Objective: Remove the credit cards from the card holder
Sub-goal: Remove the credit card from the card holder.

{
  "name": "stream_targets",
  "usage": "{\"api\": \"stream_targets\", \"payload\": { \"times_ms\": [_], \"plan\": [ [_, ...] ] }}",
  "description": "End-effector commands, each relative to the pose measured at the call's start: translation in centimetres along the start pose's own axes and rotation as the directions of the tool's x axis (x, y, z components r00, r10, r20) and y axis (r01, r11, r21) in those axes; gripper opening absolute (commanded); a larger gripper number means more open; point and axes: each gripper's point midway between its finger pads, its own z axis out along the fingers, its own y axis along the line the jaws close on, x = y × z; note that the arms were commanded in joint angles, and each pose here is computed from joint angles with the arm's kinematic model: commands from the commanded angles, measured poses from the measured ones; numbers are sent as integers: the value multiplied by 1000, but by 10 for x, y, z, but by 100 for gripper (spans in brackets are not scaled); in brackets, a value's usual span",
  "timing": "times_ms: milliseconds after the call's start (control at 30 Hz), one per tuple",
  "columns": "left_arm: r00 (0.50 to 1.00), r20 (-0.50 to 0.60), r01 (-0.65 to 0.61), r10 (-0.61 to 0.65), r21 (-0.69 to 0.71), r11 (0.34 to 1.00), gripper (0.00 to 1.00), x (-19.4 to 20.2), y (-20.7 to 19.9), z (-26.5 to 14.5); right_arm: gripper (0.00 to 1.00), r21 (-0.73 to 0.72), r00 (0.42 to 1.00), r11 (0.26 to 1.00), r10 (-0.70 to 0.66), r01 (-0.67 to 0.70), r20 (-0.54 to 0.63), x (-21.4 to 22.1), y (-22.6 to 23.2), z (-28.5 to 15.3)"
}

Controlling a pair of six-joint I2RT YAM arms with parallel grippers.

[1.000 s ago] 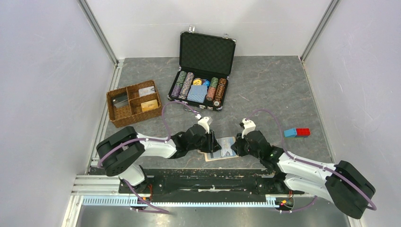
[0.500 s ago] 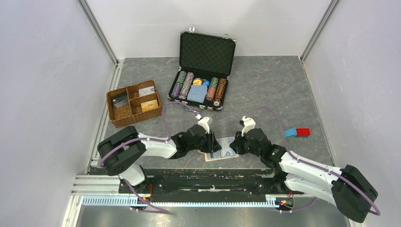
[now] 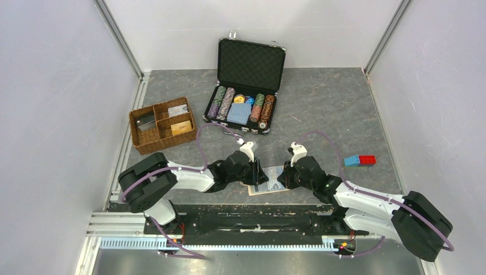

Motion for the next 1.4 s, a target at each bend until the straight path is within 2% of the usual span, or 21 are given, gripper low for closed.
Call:
{"api": "stream_targets", "payload": {
  "times_ms": [0, 500, 767, 867, 1100, 1267, 1367],
  "plan": [
    [999, 9, 32, -32, 18, 999, 40, -1, -3, 4, 16, -7, 1000, 1000, 28, -28, -4, 7, -2, 2],
    [999, 3, 41, -41, 45, 998, 40, 0, -7, 6, 16, -11, 998, 999, 48, -49, -40, 23, -5, 2],
    [996, -3, 94, -95, 109, 990, 40, 2, -17, 9, 16, -10, 998, 999, 49, -50, -43, 25, -7, 2],
    [995, -3, 96, -97, 116, 989, 32, 2, -19, 9, 16, -5, 998, 999, 52, -52, -46, 26, -8, 2],
    [991, -10, 130, -131, 156, 979, 22, 1, -28, 9, 16, -4, 997, 999, 54, -54, -46, 27, -9, 2],
    [986, -10, 166, -167, 184, 969, 5, 0, -32, 6, 16, 7, 997, 998, 57, -57, -45, 29, -12, 1],
    [981, 2, 189, -192, 177, 966, 2, -3, -31, 2, 16, 19, 997, 998, 60, -59, -45, 30, -15, 1]
  ]
}}
